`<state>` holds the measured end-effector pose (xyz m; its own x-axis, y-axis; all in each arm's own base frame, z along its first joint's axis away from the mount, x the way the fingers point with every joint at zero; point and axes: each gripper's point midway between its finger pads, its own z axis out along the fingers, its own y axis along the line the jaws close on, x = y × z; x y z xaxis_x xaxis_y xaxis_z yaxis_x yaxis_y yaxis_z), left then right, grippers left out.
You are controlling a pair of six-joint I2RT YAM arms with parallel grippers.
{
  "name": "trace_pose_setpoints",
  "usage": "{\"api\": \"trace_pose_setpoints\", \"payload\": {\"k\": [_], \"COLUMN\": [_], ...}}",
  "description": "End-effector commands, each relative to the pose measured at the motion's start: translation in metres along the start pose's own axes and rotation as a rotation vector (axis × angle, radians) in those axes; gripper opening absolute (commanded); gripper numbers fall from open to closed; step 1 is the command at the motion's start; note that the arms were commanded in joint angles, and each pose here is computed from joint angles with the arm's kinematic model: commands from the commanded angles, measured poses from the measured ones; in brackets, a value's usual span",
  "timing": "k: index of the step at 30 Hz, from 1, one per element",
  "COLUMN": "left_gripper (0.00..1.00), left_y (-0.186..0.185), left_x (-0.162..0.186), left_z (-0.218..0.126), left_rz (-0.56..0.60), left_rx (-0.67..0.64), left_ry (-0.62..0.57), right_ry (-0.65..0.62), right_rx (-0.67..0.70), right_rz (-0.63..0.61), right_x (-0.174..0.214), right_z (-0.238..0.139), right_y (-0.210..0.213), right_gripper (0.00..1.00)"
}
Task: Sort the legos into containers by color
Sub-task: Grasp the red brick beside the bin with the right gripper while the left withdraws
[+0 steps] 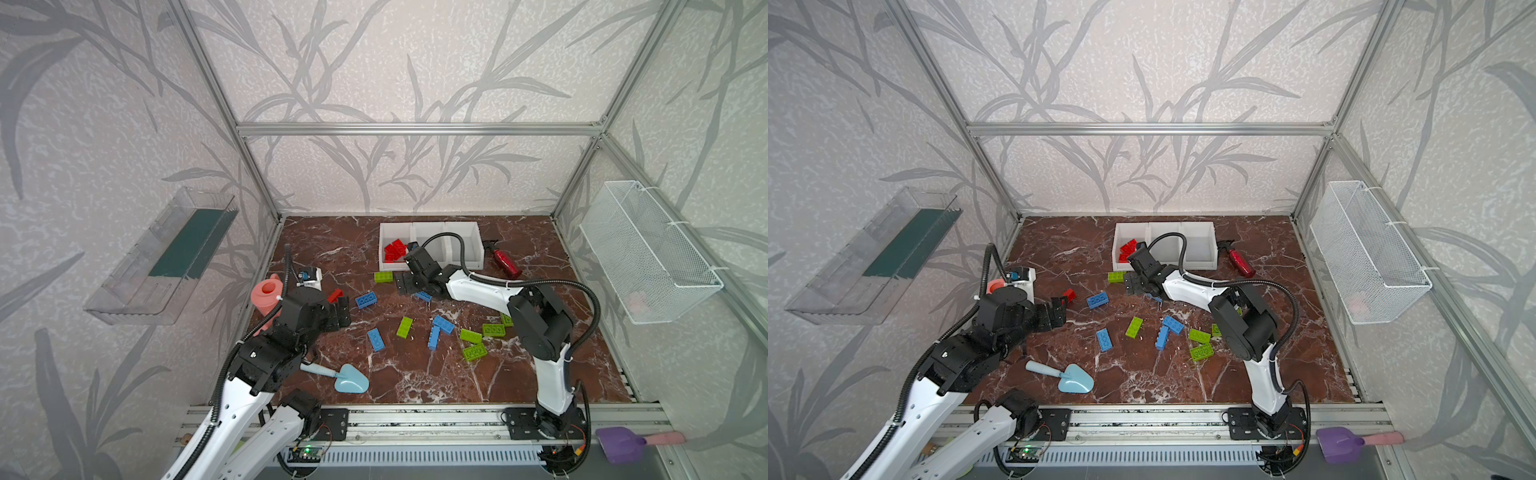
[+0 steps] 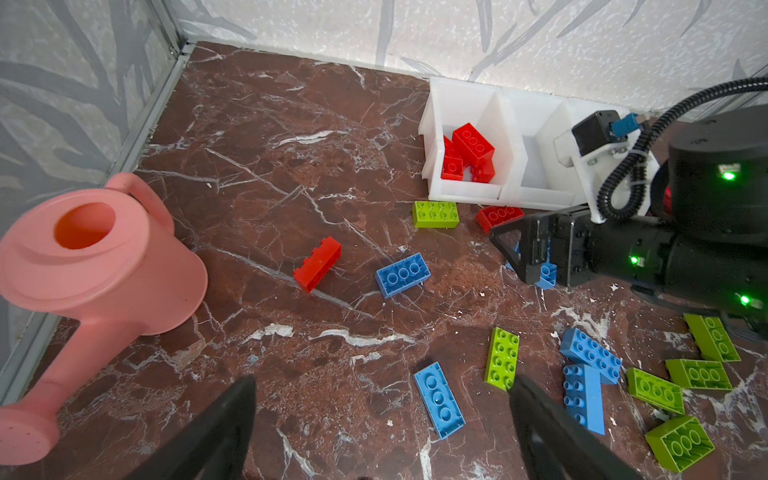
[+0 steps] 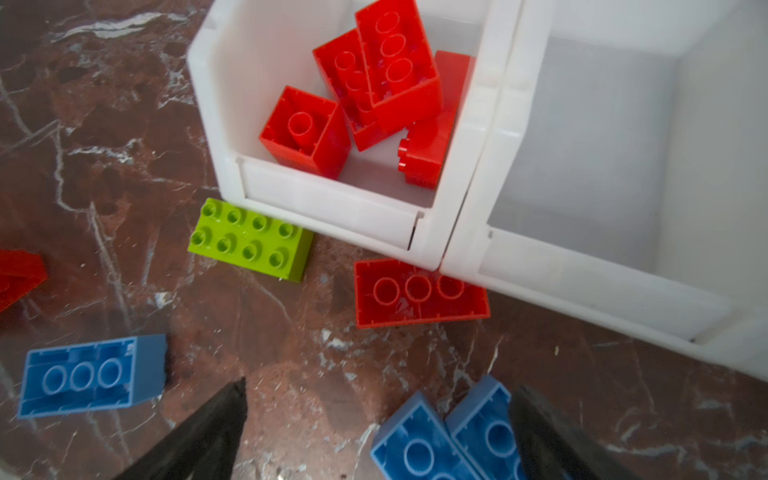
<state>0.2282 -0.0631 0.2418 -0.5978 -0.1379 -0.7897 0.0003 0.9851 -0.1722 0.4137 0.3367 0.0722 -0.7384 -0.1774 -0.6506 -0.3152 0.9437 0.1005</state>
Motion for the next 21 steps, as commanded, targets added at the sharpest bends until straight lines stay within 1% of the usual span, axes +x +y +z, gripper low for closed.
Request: {"api": "trace_pose_setpoints", "payload": {"k": [1, 9, 15, 18, 21], "left_gripper": [0.95, 0.95, 0.95, 0.95, 0.94], "left_y": [-0.008, -0.005, -0.005, -0.006, -0.006], "left_x": [-0.005, 0.001, 0.001, 0.002, 0.001], "left_z": [0.0, 0.006, 0.006, 0.007, 0.007], "left_rz": [0.007, 0.019, 0.019, 0.019, 0.019], "left_rx": [0.045, 0.032, 0.033, 0.034, 0.036], "left_ry": [-0.019, -0.013, -0.017, -0.013, -0.014], "right_ry": [0.033, 0.049, 0.047, 0.047, 0.051], "right_rx": [0.027, 0.031, 0.048, 0.058, 0.054], "right_rz": [-0.023, -0.021, -0.043, -0.054, -0.057], "right_x": [0.003, 0.001, 0.0, -0.001, 0.0], "right_z": [0.014, 0.038, 0.048, 0.051, 0.054], "right_y": [-0.007, -0.011, -0.012, -0.013, -0.012], "right_gripper": [0.99, 0.99, 1.0, 0.98, 0.93]}}
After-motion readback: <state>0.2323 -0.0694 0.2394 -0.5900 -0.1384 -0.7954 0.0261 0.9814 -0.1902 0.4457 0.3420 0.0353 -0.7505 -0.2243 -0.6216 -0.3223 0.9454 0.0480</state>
